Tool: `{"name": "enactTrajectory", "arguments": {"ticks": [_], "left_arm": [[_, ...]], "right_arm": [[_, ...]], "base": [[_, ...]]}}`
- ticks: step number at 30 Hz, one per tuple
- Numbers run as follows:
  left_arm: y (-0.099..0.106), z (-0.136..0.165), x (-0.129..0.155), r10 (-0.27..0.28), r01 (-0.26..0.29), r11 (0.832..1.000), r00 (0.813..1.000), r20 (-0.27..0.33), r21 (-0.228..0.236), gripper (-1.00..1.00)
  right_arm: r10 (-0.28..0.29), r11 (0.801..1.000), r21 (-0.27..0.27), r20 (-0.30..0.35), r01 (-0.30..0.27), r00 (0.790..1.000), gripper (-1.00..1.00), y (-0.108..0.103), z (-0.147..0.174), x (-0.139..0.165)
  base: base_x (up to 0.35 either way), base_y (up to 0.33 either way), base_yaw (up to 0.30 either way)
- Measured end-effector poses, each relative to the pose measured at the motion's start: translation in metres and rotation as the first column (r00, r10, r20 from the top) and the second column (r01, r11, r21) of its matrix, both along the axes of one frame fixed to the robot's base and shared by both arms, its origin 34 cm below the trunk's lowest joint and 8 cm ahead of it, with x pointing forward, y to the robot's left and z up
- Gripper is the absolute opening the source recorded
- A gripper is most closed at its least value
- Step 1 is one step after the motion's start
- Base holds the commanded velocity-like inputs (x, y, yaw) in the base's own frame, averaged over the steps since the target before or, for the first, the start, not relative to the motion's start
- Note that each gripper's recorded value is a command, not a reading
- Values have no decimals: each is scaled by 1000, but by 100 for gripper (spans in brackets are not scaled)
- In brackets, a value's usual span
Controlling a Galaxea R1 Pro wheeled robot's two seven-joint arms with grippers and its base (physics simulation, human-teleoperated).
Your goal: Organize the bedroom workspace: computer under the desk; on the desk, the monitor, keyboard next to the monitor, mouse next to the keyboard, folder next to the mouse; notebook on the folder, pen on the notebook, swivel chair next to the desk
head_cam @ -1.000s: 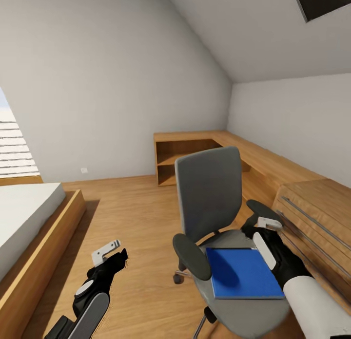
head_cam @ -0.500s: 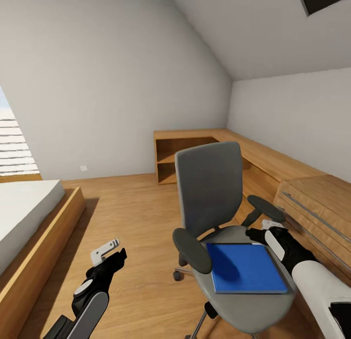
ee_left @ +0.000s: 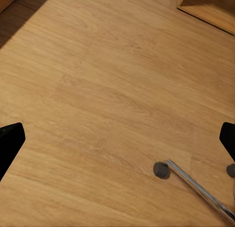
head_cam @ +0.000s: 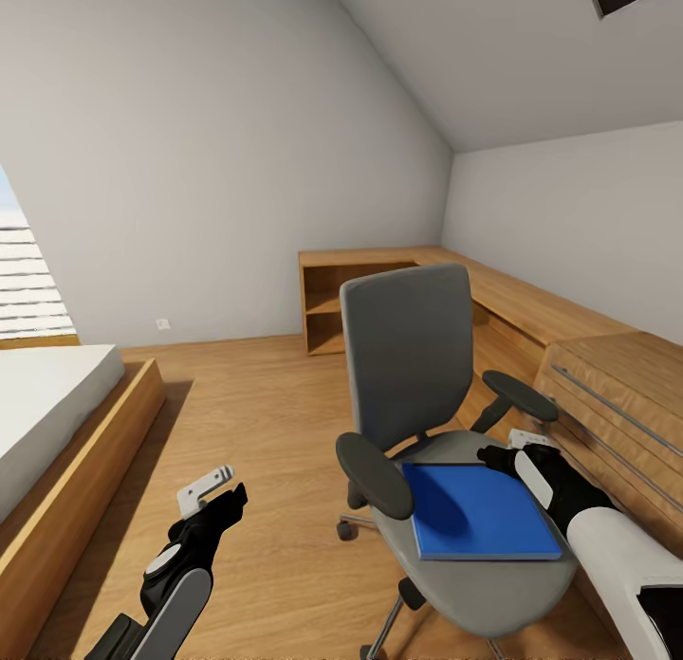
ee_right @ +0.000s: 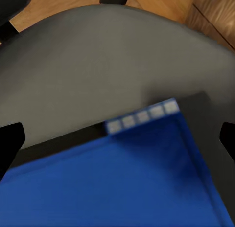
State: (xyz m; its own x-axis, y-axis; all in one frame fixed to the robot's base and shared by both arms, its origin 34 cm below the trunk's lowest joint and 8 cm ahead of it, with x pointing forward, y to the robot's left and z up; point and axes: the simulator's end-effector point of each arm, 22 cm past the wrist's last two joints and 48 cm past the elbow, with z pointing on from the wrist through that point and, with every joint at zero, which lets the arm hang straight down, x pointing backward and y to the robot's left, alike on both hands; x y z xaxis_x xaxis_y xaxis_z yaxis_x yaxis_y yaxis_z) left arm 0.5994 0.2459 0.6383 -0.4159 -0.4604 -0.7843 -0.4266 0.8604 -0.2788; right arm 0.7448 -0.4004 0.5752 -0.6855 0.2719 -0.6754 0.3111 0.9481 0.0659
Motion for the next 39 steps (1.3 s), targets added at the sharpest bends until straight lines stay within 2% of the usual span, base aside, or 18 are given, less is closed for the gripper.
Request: {"name": "enactTrajectory", "arguments": {"ticks": [12,17,35,39], "left_arm": [[1,-2,0,-1,1,1000,1000,-4,6,100],[2,-2,0,-1,1,1000,1000,-3,9,100],[1,-2,0,-1,1,1000,1000,-2,8,100],[0,-10,-2,-1,1,1000,1000,0,6,100]], "right_arm": [[0,1000,-3,19,0,1000,100,0,3,3],[0,1000,-5,25,0,1000,100,0,5,4],[-4,1000,-1,14,4,1000,100,2,0,2],[-7,1000,-1,5,7,1000,100,1,-11,-2]], "base": [[3,0,0],[185,0,0],[112,0,0],[6,0,0]]}}
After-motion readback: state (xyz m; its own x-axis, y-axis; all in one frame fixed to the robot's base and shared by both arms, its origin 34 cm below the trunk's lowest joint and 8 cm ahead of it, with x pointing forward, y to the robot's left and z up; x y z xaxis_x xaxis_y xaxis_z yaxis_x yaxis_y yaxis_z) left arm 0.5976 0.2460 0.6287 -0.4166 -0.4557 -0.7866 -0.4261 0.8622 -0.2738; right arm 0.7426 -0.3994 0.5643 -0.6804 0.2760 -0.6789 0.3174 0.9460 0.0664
